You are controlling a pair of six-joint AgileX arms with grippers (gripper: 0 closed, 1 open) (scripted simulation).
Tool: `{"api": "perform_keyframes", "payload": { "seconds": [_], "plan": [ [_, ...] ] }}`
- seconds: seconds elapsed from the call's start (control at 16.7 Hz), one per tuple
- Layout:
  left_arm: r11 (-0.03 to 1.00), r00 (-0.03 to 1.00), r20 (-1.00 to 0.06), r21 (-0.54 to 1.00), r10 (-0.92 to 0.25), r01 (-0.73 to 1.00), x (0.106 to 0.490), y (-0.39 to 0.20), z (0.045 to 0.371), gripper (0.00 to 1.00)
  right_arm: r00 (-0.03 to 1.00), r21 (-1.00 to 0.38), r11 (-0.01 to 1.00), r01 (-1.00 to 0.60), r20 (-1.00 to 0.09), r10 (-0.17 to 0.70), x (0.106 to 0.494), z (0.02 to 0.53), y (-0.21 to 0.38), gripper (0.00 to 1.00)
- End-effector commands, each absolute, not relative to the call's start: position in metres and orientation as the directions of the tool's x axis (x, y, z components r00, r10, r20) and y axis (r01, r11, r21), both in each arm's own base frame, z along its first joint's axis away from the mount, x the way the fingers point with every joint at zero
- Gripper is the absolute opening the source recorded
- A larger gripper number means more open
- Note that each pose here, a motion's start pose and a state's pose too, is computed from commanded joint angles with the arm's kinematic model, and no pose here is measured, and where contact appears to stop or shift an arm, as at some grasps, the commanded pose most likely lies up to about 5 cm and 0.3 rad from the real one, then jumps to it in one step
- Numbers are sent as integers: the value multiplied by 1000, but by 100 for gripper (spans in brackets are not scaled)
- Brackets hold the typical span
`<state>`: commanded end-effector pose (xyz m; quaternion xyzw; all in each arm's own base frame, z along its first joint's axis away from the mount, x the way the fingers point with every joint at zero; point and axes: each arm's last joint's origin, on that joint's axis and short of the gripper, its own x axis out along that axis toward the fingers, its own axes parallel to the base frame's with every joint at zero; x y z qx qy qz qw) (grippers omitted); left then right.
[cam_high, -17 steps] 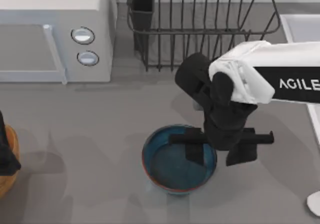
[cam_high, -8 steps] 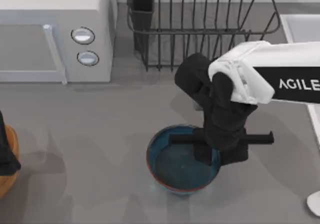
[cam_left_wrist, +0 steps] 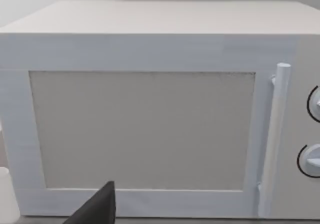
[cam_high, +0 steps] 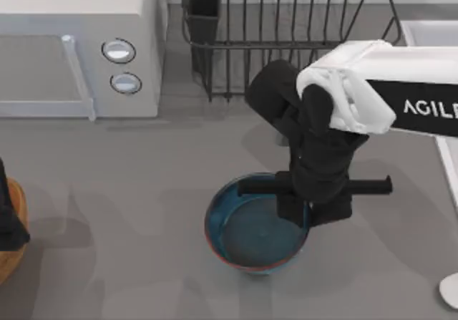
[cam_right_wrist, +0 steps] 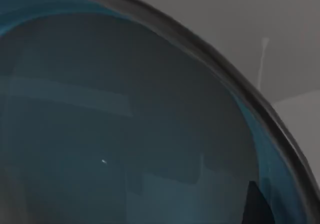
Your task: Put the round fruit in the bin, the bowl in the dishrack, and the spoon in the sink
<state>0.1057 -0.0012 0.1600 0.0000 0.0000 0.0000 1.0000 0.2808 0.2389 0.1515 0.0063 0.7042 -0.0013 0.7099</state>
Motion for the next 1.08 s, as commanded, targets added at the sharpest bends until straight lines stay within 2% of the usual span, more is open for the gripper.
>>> {"api": "perform_keyframes", "payload": {
  "seconds": [0.42, 0.72, 0.9, 1.08],
  "plan": [
    [1000, 1000, 0, 0, 0, 0, 106, -1, 160, 100, -1, -2, 1000, 11, -1000, -2, 278, 227, 236, 0],
    [1000, 1000, 0, 0, 0, 0, 106, -1, 160, 100, 1, -1, 1000, 8, -1000, -1, 277, 228, 236, 0],
    [1000, 1000, 0, 0, 0, 0, 106, -1, 160, 100, 105, 2, 999, -51, -994, 7, 275, 236, 243, 0],
    [1000, 1000, 0, 0, 0, 0, 106, -1, 160, 100, 330, -12, 988, -157, -943, 41, 270, 255, 256, 0]
  ]
}}
